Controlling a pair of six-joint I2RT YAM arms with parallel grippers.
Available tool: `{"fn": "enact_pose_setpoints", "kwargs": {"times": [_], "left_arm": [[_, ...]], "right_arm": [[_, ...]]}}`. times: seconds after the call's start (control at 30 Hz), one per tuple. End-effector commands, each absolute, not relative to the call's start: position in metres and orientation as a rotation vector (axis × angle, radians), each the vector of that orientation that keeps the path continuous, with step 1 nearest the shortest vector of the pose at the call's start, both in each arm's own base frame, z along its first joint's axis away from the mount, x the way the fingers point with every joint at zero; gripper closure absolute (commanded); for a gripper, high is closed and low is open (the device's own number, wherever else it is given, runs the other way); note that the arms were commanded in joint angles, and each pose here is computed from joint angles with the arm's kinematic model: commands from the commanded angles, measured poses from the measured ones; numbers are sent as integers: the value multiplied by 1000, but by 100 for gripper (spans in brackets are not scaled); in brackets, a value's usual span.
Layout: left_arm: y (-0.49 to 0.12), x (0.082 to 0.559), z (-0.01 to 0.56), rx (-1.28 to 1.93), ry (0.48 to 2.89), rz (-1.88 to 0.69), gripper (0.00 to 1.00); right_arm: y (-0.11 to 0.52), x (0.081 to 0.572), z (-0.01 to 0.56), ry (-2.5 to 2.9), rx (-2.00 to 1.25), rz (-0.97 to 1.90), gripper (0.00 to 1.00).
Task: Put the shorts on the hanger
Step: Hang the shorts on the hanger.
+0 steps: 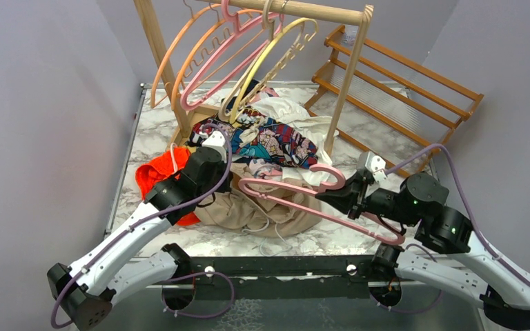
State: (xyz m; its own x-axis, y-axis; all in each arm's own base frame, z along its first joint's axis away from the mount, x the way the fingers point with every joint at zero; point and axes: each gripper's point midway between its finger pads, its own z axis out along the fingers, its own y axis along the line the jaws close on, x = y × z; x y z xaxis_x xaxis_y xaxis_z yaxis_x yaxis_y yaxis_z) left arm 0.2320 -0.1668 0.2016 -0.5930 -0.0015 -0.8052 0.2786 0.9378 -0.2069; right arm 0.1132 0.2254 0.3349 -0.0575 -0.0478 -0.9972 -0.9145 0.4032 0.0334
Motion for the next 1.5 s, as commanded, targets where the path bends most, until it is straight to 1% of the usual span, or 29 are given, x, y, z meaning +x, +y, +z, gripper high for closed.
{"fn": "enact_pose_setpoints", "kwargs": {"times": [0.0,0.3,0.63,0.93,1.27,1.47], "left_arm": [[-159,219,208,190,2215,-399,100],[-163,215,228,196,2198,-449,100],[-173,209,246,200,2177,-544,100],[-182,203,277,182,2128,-656,100],[-196,194,294,172,2104,-793,100],[-202,189,297,172,2088,-855,100]], "right_arm": [[237,102,367,1313,-988,956,99],[240,129,348,1377,-961,829,99],[259,132,325,1401,-1005,860,99],[267,145,310,1424,-970,838,99],[305,140,293,1420,-987,1017,99],[327,149,291,1423,-951,1072,99]]}}
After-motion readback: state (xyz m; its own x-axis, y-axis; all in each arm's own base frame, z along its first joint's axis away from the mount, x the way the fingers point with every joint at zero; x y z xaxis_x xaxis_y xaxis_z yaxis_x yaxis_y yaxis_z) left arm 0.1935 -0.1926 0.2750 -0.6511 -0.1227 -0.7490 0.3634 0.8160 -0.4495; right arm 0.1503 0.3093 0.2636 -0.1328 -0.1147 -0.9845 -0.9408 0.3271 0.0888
